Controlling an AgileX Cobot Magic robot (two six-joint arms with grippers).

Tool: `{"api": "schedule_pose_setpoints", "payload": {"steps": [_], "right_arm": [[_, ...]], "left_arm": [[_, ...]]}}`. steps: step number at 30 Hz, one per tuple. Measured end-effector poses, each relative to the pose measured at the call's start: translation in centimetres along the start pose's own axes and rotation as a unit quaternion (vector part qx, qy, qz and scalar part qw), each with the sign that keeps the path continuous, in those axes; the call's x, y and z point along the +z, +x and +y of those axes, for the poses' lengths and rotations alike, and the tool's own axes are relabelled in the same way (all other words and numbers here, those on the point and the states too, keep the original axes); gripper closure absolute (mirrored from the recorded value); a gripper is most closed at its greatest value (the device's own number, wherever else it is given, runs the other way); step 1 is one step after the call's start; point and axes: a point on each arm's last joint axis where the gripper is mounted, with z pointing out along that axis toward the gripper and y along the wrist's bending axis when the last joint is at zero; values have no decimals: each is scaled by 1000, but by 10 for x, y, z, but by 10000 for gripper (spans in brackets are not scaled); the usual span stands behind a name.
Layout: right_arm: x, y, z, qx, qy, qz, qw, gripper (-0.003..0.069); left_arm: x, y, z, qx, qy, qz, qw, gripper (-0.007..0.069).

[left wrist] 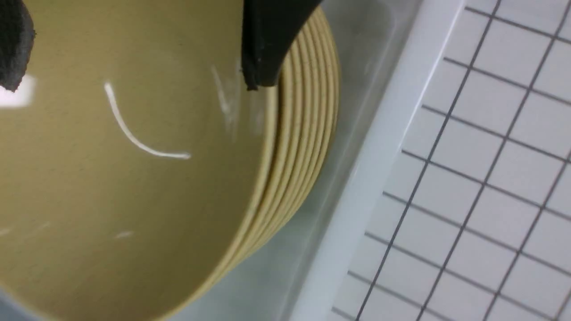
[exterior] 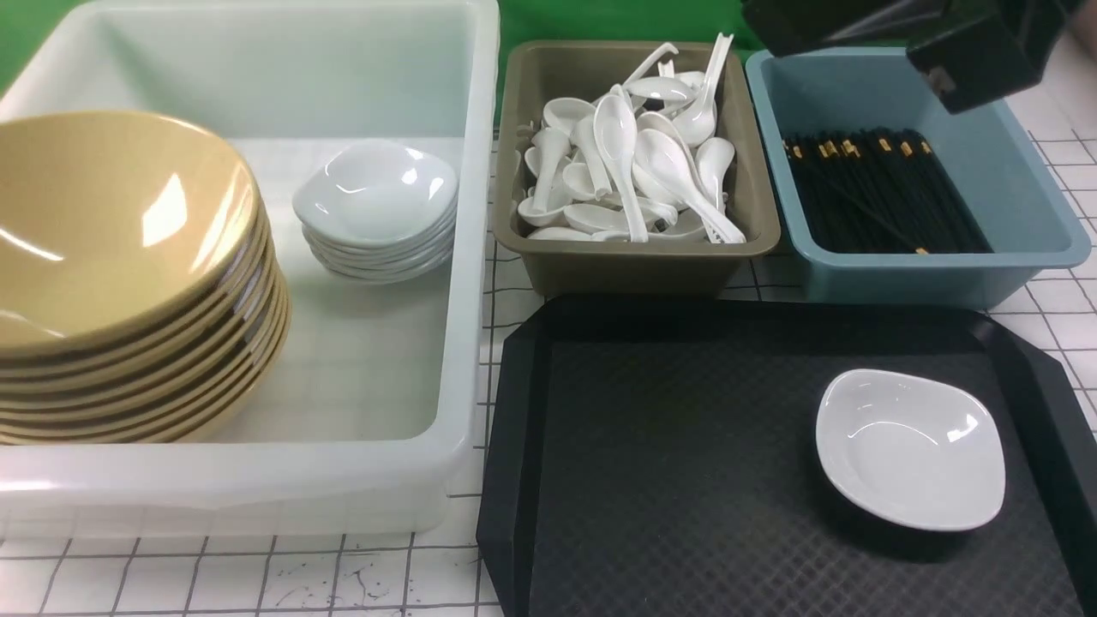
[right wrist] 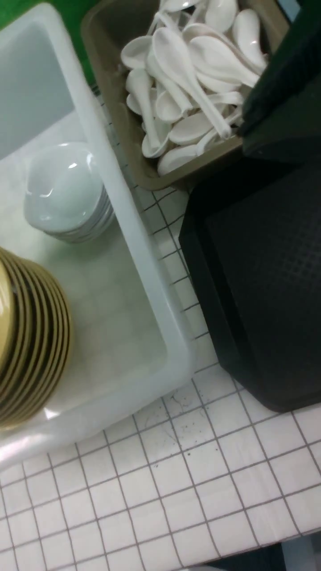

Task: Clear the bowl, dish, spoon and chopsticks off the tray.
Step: Use the left arm to put the noodle bowl into the large storage box on the left, then use the left arm to grab the plate

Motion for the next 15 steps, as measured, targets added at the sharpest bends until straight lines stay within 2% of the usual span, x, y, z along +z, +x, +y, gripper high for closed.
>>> {"api": "schedule_pose_setpoints", "payload": {"steps": [1,3,8,12,15], "right_arm": [[1,0,0,1,0,1,1000,610],[5,2,-1,6,2,9,1000,610],[36,25,-1,37,2,79,996,609],[66,54,0,60,10,155,986,607],[80,81,4,77,22,208,975,603]], "left_arm": [[0,0,0,0,0,0,1000,19],[-21,-6,-21,34,15,-22,999,34],[-36,5,-88,140,105,1,985,78],[-24,31,-140,230,165,55,958,94],[-3,53,-178,284,185,101,935,95]]}}
